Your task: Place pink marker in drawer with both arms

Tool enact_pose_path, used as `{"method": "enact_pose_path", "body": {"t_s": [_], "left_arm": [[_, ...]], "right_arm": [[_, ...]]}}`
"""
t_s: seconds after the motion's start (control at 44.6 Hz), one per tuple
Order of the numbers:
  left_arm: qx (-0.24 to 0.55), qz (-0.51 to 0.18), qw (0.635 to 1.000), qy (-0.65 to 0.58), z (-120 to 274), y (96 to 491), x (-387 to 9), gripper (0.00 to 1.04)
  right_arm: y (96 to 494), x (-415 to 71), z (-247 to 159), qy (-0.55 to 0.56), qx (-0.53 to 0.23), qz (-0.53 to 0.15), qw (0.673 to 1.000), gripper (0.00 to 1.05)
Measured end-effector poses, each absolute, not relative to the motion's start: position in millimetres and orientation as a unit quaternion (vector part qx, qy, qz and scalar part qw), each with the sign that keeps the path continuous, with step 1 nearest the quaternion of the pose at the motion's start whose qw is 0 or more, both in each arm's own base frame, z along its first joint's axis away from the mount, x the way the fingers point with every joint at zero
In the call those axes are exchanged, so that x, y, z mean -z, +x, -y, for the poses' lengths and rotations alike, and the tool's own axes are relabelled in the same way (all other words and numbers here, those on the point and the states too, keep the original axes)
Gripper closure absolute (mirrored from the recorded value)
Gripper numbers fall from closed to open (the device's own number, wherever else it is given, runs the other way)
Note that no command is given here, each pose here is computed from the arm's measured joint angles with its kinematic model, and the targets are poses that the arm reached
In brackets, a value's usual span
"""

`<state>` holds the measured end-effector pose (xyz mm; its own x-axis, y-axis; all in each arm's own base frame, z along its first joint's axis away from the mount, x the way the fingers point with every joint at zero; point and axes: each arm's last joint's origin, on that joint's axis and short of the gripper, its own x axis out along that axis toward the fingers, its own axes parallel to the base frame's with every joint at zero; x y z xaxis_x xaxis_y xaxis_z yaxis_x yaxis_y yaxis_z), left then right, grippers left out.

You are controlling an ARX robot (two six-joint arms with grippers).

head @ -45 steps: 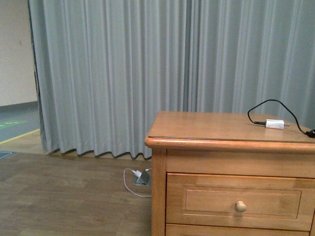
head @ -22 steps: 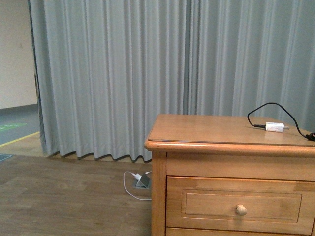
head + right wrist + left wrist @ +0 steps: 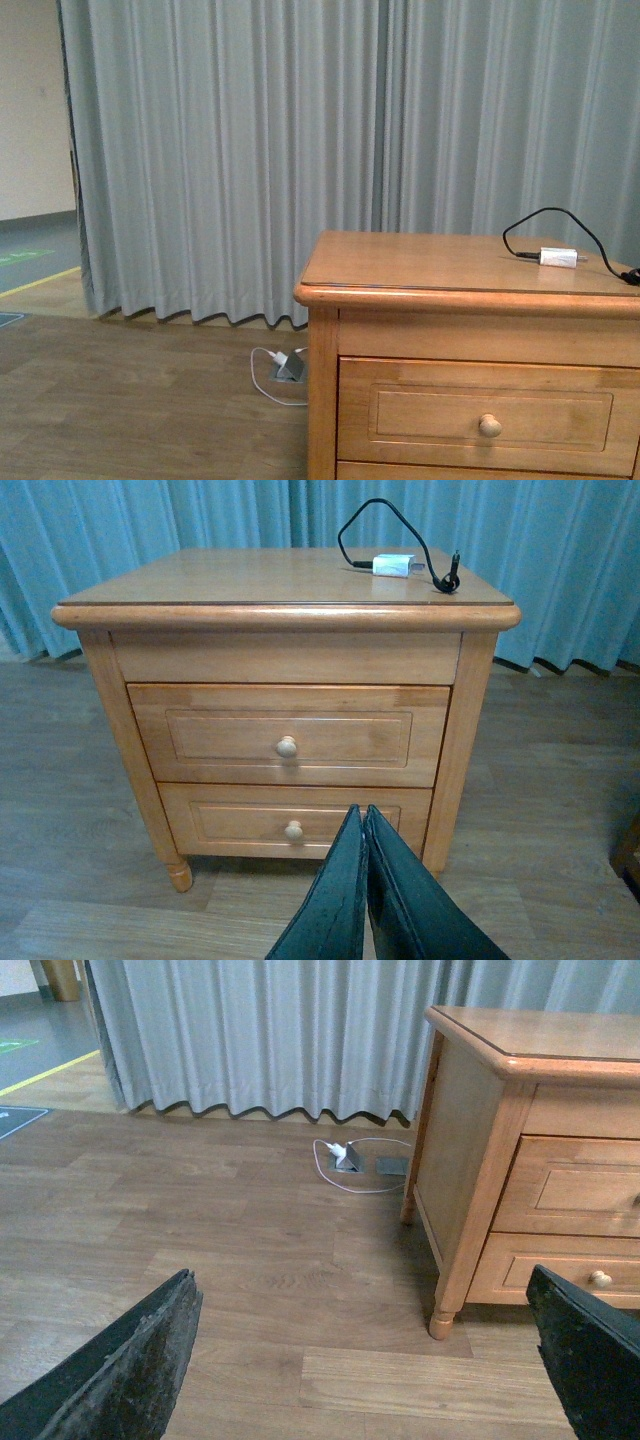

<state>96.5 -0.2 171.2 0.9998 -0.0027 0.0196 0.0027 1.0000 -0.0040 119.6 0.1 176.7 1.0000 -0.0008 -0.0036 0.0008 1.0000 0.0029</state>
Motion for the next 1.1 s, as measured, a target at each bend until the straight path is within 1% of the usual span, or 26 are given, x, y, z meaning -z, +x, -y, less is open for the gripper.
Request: {"method": "enact_pose_path", "body": {"t_s": [0.135, 0.494, 0.561, 0.673, 0.852, 0.987, 1.099], "left_arm": [[0.001, 0.01, 1.0, -0.002, 0.2, 96.5, -171.2, 0.06], [0.001, 0.01, 1.0, -0.002, 0.2, 96.5, -171.2, 0.06], [0.001, 0.01, 1.0, -0.002, 0.2, 96.5, -171.2, 0.06], [0.001, 0.01, 1.0, -0.002, 0.2, 96.5, -171.2, 0.06], [0.001, 0.01, 1.0, -0.002, 0.2, 96.5, -171.2, 0.06], [0.001, 0.01, 1.0, -0.002, 0.2, 96.5, -171.2, 0.06], [0.001, 0.01, 1.0, -0.002, 0.2, 96.5, -171.2, 0.06]], "right_arm": [[115.7, -168.1, -0.1, 0.002, 0.0, 0.002, 1.0, 1.03], [107.7, -167.9, -0.1, 0.001, 0.0, 0.004, 1.0, 1.03], [101.6, -163.6, -0.1, 0.001, 0.0, -0.013, 1.0, 1.03], [97.7, -165.7, -0.1, 0.001, 0.0, 0.003, 1.0, 1.03], [97.6, -165.3, -0.1, 0.0, 0.0, 0.001, 1.0, 1.02], [97.6, -165.3, -0.1, 0.0, 0.0, 0.001, 1.0, 0.8], [97.6, -165.3, -0.1, 0.0, 0.0, 0.001, 1.0, 0.54]]}}
